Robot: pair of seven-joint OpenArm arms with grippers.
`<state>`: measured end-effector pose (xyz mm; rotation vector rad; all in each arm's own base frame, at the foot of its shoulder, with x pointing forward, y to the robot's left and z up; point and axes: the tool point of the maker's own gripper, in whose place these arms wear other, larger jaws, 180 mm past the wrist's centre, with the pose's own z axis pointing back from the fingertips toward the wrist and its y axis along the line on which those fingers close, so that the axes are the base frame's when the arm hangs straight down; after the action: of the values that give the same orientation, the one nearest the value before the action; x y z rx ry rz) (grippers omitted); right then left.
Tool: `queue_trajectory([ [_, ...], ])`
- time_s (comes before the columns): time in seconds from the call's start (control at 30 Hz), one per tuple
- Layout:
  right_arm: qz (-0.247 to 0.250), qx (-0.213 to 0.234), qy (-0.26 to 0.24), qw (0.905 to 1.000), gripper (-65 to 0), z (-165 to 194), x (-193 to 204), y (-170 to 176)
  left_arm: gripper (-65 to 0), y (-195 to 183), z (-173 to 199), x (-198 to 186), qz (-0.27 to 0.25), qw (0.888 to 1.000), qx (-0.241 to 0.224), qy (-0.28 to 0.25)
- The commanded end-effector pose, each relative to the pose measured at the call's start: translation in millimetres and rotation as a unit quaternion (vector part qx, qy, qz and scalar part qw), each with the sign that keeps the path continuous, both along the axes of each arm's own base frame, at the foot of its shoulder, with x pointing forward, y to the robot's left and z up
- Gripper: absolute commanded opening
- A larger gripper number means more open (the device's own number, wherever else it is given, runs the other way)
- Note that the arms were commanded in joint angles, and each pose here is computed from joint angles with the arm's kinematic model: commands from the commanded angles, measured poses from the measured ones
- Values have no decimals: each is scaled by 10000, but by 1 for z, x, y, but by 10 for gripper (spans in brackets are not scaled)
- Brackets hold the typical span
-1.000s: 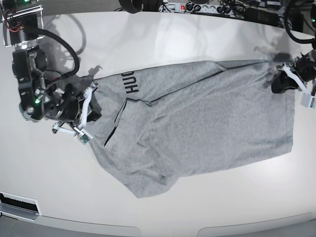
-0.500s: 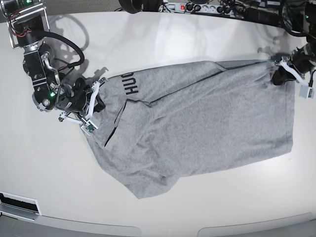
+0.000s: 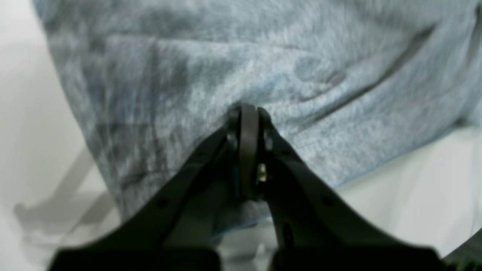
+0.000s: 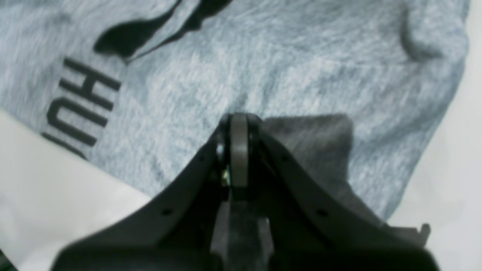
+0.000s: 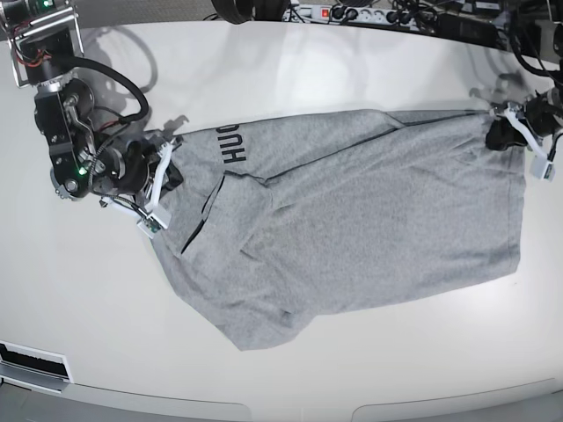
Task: Layout the t-shirt on the table in an organized manner, then fold the t-shirt properly
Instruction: 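Drag the held edges with both grippers to straighten the shirt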
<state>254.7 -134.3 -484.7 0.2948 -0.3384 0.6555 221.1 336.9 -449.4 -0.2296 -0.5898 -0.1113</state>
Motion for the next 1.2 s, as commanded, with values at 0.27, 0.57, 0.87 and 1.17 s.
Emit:
queue_trajectory([
  [0.27, 218, -485, 337, 9980, -650, -1, -86, -11, -650, 3, 0, -16, -971, 9917, 538, 640],
  [0.57, 241, -670, 751, 9946, -650, -5, -153, -7, -650, 16, 31, -8, -1218, 9874, 700, 731],
  [0.87, 439, -1001, 712, 9915, -650, 7, -171, -8, -650, 28, 46, -25, -1154, 9819, 565, 1389],
  [1.17, 294, -2083, 264, 9773, -650, 14, -152, -50, -650, 31, 32, -75, -1114, 9725, 404, 2007],
])
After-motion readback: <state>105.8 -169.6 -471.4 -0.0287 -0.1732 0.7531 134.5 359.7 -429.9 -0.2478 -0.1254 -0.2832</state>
